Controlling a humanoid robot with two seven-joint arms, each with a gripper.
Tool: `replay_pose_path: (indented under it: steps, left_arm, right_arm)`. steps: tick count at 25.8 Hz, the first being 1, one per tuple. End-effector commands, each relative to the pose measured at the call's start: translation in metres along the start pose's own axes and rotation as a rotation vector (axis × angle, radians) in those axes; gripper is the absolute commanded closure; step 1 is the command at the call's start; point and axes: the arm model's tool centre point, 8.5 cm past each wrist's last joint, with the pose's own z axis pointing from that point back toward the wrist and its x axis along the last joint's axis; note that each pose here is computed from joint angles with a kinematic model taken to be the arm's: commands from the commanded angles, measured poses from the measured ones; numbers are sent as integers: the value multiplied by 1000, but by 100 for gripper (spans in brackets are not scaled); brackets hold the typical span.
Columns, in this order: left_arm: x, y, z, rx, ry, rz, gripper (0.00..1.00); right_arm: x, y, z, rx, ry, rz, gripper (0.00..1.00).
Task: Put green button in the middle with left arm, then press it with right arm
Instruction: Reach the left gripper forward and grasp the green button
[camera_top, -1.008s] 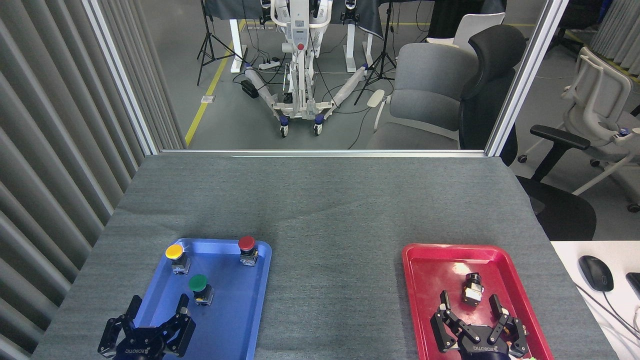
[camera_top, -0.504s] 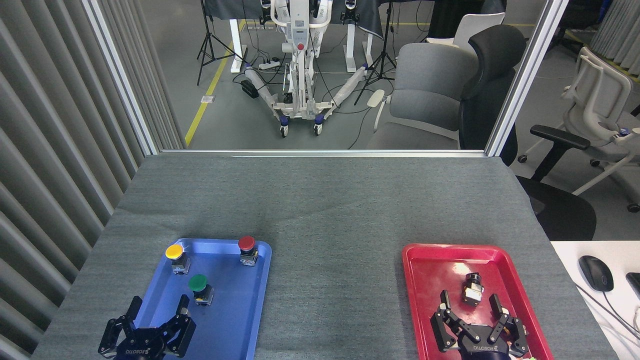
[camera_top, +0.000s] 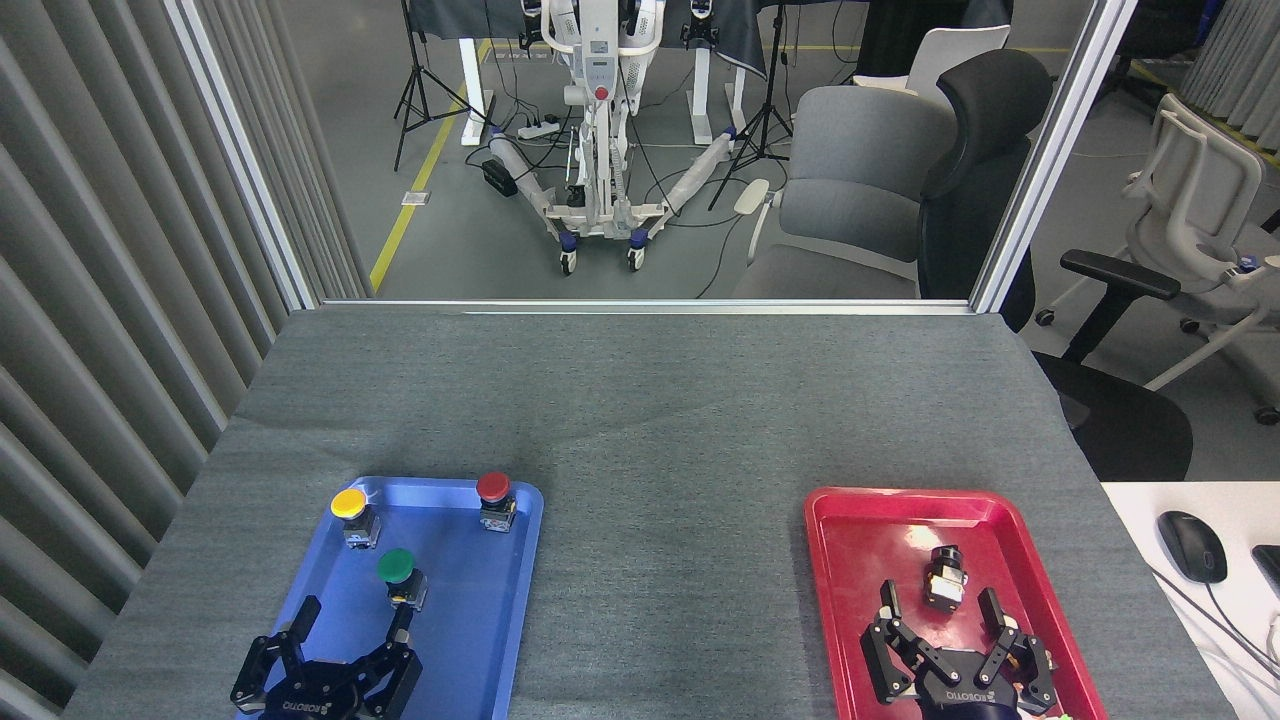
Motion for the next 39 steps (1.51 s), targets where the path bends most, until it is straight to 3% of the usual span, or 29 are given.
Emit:
replay_pose_path:
  steps: [1, 11, 24, 36, 39]
  left_arm:
    - [22, -17, -8, -55, -68, -55, 2]
    - [32, -54, -25, -140, -41, -11, 1]
    - [12, -68, -49, -171, 84, -24, 1]
    - [7, -66, -77, -181, 101, -16, 1]
    - [5, -69, -76, -181, 111, -18, 11]
  right_arm:
    - [0, 0, 0, -1, 2, 0, 0]
    - [0, 0, 0, -1, 0, 1, 0]
    - [1, 1, 1, 4, 0, -2, 0]
    - [0, 1, 1, 4, -1, -1, 0]
    - [0, 1, 1, 4, -1, 1, 0]
